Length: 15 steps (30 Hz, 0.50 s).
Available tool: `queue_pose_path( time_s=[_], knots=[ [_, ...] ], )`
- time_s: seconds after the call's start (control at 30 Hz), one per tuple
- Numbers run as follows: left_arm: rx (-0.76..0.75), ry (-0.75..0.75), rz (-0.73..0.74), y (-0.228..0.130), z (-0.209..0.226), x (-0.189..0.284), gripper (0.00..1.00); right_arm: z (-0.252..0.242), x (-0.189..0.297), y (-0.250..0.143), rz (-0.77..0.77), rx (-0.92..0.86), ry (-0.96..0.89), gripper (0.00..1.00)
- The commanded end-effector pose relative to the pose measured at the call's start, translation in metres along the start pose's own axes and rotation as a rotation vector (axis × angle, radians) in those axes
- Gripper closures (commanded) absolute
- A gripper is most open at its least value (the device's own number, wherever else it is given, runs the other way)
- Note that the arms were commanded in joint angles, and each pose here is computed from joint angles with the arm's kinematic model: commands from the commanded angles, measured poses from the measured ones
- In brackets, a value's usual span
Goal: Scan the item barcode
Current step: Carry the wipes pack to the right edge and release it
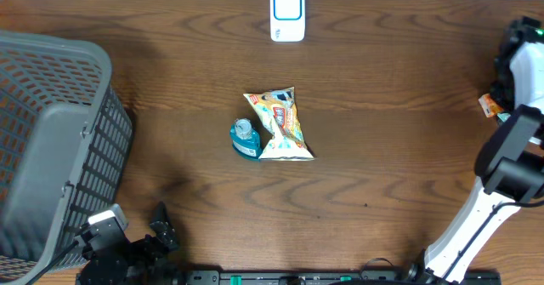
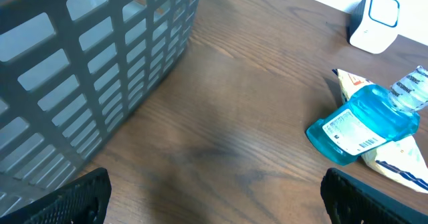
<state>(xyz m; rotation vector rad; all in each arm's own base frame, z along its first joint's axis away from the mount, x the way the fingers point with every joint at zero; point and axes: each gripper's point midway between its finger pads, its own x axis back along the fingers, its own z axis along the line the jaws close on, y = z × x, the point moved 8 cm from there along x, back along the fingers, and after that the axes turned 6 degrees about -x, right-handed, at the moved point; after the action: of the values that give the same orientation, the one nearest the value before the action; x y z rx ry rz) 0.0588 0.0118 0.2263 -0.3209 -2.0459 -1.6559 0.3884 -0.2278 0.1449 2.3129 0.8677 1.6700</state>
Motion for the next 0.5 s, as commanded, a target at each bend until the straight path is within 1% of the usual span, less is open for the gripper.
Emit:
queue_pose_path(
  time_s=[0.0,0.07,0.13,0.27,0.47],
  knots=[
    [-0.016,-0.009,-0.012,0.001,0.0,0.002,0.01,-0.007,0.006,0.002,0.122,-0.177,0.106,0.32],
    [-0.016,-0.009,-0.012,0.001,0.0,0.002,0.01,-0.009,0.006,-0.002,0.16,-0.177,0.104,0.09],
    [-0.016,-0.009,-0.012,0.001,0.0,0.002,0.01,-0.012,0.013,-0.009,0.165,-0.181,0.071,0.01],
    [-0.016,-0.009,-0.012,0.001,0.0,0.002,0.01,-0.009,0.041,-0.023,0.131,-0.174,0.065,0.01],
    [-0.016,-0.009,-0.012,0.001,0.0,0.002,0.01,-0.001,0.105,-0.064,0.092,-0.262,0.107,0.01]
  ],
)
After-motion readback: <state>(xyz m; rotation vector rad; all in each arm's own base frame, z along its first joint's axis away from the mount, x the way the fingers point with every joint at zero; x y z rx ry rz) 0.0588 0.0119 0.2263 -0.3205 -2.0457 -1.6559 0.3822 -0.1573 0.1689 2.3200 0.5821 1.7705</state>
